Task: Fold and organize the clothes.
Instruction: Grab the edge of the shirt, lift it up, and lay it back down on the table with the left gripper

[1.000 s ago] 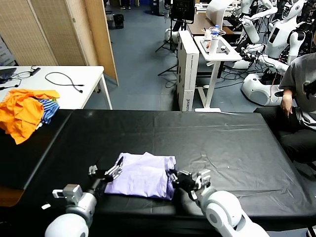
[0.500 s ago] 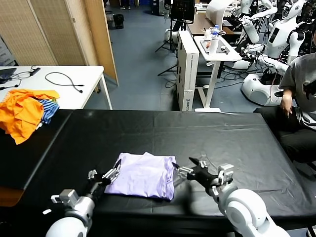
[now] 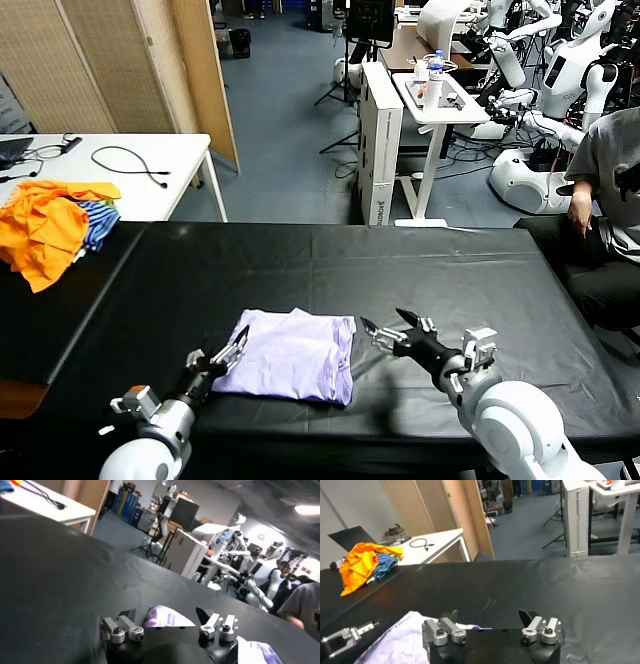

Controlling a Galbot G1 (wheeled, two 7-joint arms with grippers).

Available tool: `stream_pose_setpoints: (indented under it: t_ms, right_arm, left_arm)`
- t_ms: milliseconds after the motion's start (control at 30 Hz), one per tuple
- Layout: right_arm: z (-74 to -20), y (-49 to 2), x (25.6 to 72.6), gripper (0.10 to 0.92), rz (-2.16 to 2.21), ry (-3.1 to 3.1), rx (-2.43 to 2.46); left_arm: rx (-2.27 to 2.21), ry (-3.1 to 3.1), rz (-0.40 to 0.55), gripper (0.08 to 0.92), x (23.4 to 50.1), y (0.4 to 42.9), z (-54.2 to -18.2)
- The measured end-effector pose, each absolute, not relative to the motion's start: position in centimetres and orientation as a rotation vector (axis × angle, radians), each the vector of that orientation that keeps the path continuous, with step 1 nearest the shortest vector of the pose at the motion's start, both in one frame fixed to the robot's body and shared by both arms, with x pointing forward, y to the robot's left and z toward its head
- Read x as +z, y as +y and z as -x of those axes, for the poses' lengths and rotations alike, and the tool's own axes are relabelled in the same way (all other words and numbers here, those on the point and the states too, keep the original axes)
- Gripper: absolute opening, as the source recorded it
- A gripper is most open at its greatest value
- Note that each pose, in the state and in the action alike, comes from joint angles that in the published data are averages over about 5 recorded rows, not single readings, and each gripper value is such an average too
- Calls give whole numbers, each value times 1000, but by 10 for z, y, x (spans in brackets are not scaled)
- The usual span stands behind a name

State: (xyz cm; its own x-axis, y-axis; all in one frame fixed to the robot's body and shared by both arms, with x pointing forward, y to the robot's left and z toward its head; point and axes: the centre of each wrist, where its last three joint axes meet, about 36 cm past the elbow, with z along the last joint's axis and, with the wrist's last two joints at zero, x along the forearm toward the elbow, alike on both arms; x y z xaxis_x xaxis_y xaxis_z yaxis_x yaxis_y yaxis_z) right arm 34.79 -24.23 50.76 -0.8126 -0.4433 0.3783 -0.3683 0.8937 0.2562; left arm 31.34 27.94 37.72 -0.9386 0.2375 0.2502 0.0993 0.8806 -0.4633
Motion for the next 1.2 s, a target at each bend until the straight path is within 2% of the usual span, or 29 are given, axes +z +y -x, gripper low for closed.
stream_pose_setpoints:
  t_ms: [533,667,933,1033,1200]
  right_arm:
    - [-349,-249,508,907,-567,-2629,-236]
    - [-349,-249,507,907,-566,-2628,-236]
    - [-350,-247,506,907,-564,-2629,-233]
    - [-349,-247,505,907,-560,-2629,-230]
    - [-349,-251,502,907,-526,-2630,-216]
  left_arm:
    - [754,-2689,271,895,362,274,-313]
    - [788,-2671,269,740,362,273,-313]
    - [816,-2656,250,238,366,274,-313]
    - [757,-2677,225,166,372,277,-313]
    - [569,-2740,174,170,386,290,-310]
